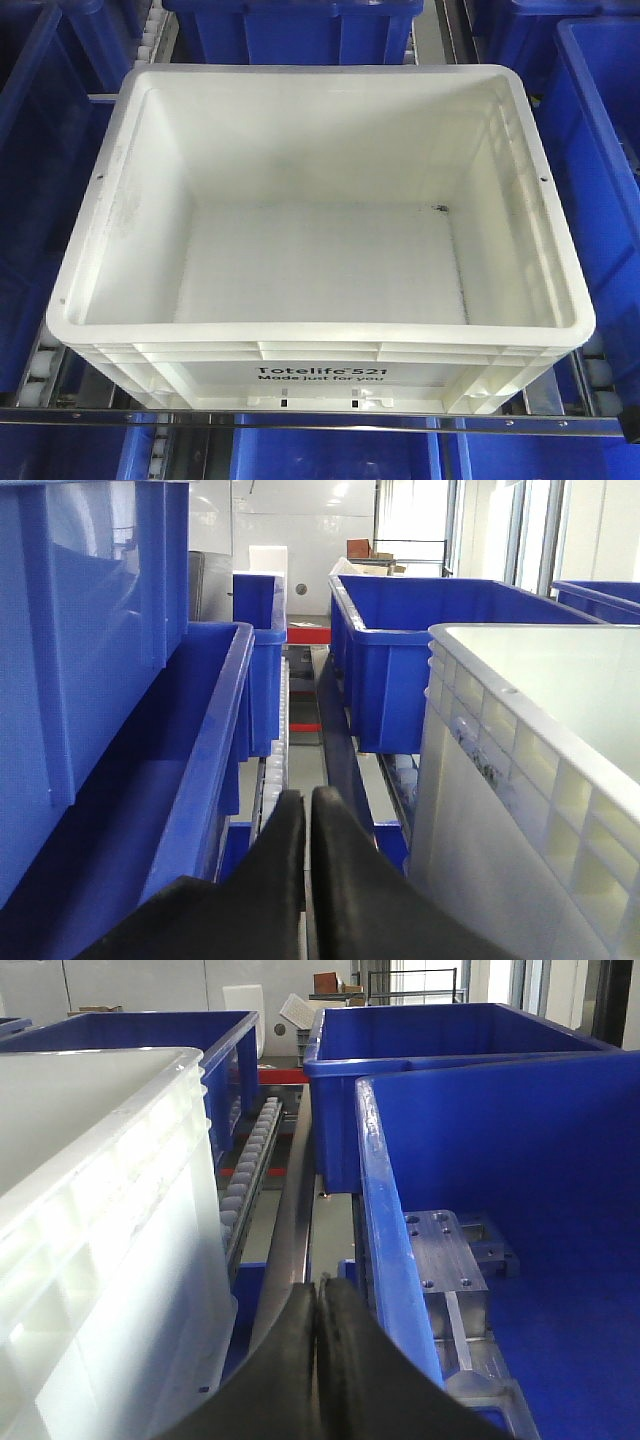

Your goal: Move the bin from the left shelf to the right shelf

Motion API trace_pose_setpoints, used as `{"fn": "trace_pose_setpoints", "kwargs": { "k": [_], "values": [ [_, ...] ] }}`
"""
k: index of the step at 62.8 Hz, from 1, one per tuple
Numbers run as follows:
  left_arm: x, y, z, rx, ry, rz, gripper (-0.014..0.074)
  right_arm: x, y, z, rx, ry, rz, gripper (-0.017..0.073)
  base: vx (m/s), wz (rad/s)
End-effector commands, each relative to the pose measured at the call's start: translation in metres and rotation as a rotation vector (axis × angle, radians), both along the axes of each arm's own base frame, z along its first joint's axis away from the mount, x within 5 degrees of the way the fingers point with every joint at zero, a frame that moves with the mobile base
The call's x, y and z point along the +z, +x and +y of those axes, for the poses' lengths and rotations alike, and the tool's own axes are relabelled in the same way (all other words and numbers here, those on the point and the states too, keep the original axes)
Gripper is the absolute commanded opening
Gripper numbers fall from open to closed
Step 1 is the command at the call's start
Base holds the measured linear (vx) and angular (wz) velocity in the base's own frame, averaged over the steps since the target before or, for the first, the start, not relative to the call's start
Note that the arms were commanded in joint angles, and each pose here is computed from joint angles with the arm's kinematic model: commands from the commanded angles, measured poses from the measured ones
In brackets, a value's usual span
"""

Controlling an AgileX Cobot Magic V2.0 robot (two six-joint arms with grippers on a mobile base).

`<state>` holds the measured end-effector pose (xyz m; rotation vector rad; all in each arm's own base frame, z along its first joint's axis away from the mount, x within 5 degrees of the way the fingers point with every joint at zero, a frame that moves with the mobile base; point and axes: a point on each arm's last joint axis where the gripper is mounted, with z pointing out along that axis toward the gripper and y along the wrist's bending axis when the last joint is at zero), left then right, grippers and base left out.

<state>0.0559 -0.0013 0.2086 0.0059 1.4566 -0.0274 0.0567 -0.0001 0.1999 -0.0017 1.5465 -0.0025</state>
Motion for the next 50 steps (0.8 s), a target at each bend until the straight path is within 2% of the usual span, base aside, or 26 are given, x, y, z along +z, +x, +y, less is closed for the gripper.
{"fn": "trace_pose_setpoints", "kwargs": {
  "k": [1, 22, 32, 50],
  "values": [
    [0.0147, -0.0034, -0.0007, -0.009, -0.01, -0.107, 0.0003, 0.0065, -0.0013, 0.0004, 0.002, -0.008, -0.105, -0.0009, 0.0, 0.0],
    [0.0147, -0.0034, -0.0007, -0.009, -0.01, -0.107, 0.0003, 0.0101, -0.0018, 0.0006, 0.001, -0.037, -0.145, -0.0009, 0.0, 0.0],
    [0.0147, -0.0034, -0.0007, -0.009, -0.01, -0.107, 0.0003, 0.0101, -0.0018, 0.0006, -0.003, -0.083, -0.146, -0.0009, 0.0, 0.0],
    [0.0147, -0.0034, -0.0007, -0.009, -0.01, -0.107, 0.0003, 0.012, -0.0022, 0.0007, -0.002, -0.077, -0.167, -0.0009, 0.0, 0.0]
  ]
}}
